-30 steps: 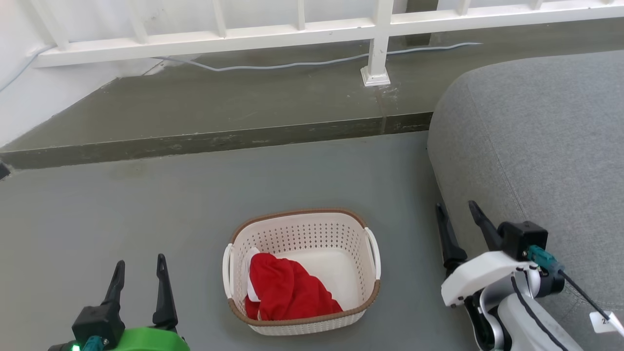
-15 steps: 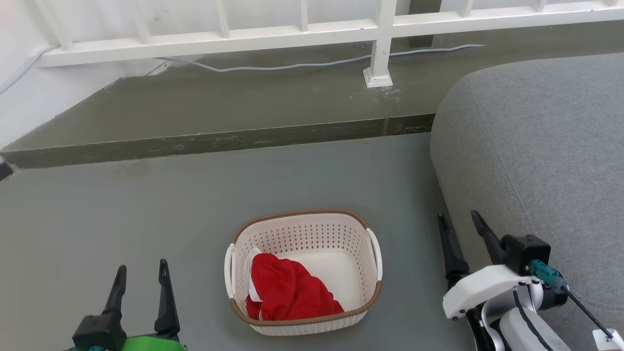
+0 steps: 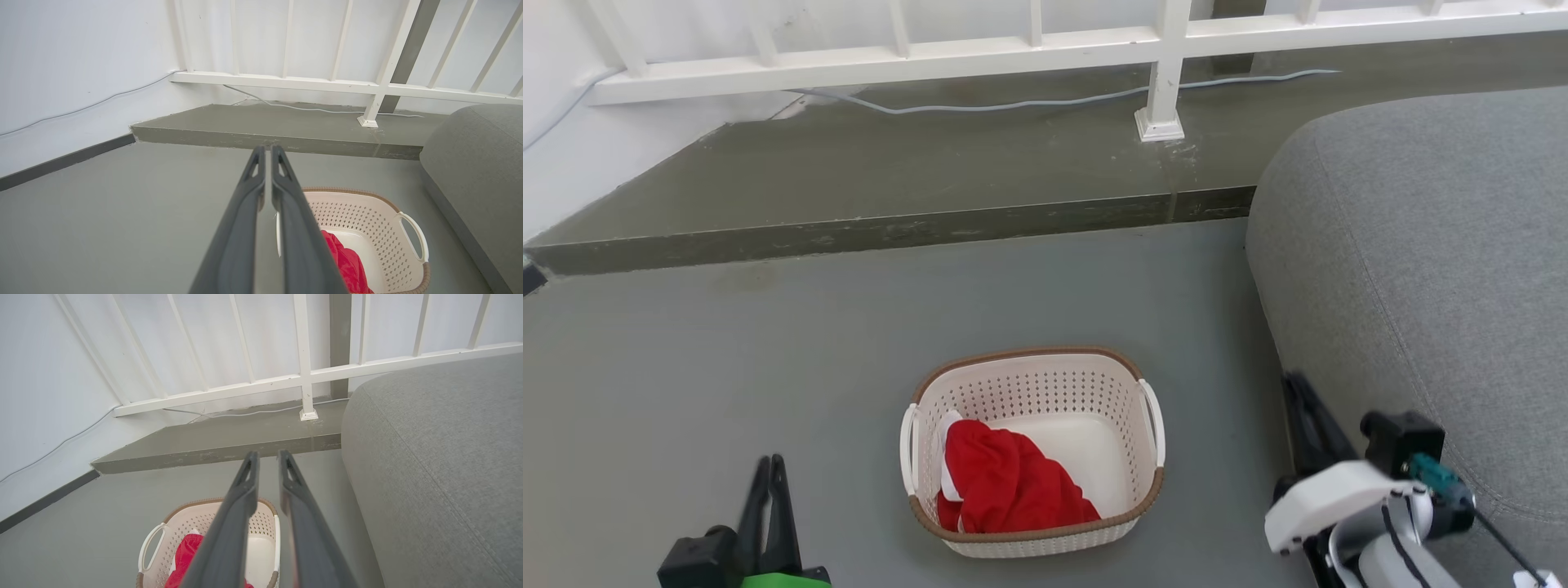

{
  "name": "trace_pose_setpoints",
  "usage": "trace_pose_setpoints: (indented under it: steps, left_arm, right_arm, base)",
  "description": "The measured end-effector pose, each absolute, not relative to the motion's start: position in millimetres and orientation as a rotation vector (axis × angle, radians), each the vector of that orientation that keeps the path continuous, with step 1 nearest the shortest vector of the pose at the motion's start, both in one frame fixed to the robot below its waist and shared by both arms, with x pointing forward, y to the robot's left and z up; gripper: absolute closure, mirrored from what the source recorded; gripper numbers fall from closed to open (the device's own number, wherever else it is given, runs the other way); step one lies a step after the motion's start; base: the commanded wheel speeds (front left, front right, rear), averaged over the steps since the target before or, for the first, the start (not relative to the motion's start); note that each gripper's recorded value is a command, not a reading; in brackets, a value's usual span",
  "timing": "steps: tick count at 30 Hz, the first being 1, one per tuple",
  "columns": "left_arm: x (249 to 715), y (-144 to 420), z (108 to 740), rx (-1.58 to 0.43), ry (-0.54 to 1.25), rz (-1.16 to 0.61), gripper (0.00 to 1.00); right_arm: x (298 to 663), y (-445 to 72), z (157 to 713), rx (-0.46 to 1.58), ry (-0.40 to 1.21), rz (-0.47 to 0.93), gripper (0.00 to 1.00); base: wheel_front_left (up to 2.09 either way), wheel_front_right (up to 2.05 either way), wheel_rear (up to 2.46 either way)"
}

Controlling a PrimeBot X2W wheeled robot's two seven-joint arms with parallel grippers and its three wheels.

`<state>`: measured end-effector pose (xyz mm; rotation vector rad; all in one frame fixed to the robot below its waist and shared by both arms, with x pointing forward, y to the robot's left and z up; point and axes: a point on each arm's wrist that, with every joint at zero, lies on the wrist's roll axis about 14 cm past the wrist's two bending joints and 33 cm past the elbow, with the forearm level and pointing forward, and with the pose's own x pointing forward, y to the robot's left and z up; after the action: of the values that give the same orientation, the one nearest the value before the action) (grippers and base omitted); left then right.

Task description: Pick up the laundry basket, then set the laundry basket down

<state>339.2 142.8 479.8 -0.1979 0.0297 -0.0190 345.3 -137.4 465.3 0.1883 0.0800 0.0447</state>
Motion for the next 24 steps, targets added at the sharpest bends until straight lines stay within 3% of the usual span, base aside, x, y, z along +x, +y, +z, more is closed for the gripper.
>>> trace_pose_setpoints:
  steps: [24]
  left_arm:
    - [333, 149, 465, -0.497, 0.114, 0.035, 1.0]
  right_arm:
    - [344, -152, 451, 0.488, 0.164, -0.036, 1.0]
  base:
    - [0.0, 0.0, 0.0]
